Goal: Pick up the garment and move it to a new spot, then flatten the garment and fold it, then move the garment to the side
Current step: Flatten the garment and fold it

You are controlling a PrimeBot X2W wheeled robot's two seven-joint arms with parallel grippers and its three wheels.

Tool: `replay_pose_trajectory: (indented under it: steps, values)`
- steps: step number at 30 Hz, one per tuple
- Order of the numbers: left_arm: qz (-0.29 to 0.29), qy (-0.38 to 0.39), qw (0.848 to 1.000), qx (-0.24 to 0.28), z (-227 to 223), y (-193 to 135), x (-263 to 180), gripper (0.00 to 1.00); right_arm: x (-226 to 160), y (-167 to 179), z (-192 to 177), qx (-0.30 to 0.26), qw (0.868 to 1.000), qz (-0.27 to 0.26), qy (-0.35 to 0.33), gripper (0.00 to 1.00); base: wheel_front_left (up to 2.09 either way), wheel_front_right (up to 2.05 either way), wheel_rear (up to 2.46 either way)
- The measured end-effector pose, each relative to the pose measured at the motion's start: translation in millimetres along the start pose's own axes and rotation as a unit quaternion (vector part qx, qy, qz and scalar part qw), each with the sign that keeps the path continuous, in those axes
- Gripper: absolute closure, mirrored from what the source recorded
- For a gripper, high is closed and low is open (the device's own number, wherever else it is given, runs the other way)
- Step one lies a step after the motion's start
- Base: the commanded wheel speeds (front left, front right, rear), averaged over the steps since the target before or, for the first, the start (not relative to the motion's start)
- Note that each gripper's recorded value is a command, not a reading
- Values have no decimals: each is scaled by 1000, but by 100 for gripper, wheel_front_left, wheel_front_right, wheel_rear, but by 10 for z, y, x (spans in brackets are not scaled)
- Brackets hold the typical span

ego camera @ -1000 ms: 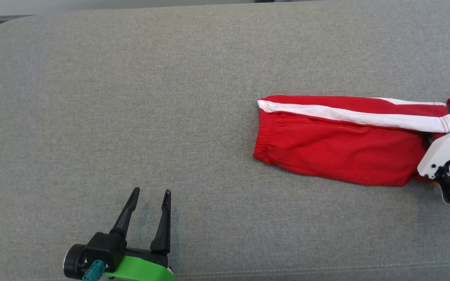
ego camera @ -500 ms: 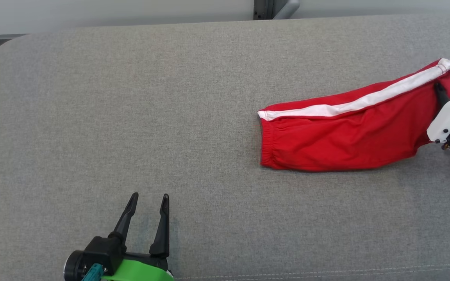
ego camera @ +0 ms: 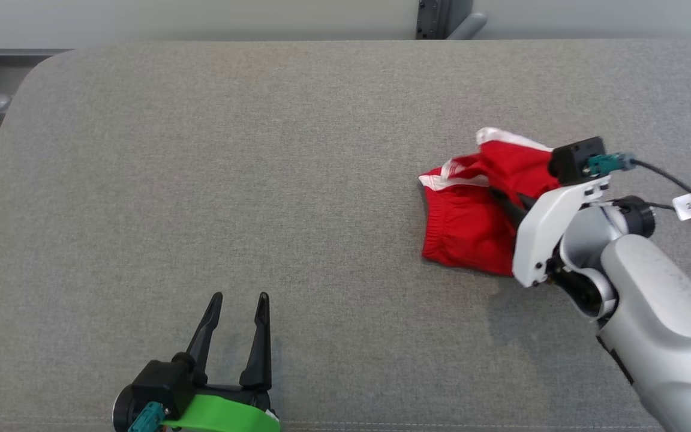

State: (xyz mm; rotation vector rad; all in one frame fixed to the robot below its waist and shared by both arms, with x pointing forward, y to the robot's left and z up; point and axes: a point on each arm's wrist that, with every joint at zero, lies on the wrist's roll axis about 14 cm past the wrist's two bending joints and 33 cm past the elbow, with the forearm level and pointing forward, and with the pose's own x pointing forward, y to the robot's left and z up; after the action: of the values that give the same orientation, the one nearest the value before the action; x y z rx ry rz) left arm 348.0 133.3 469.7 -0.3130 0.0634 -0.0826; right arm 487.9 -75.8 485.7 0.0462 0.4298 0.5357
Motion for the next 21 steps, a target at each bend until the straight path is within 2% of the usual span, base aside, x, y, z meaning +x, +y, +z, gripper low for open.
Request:
replay_pose_trajectory:
  steps: [3,6,12,18,20,21]
  values:
    - [12,-2,1000,-4,15,60,-8,0,136,366,-158,2,999,42,22,100,0,0,0]
    - [26,0,1000,-2,4,140,-47,0,239,518,-249,-2,998,56,35,100,0,0,0]
    - [50,-6,999,1,44,281,-131,0,375,659,-369,-11,997,59,47,100,0,0,0]
    - [48,-9,999,1,60,262,-166,0,437,568,-275,-18,999,30,26,100,0,0,0]
    - [46,-9,999,1,59,249,-166,0,450,596,-264,-15,999,27,22,53,0,0,0]
    - [45,-9,999,1,60,245,-169,0,451,621,-266,-11,999,28,21,0,0,0,0]
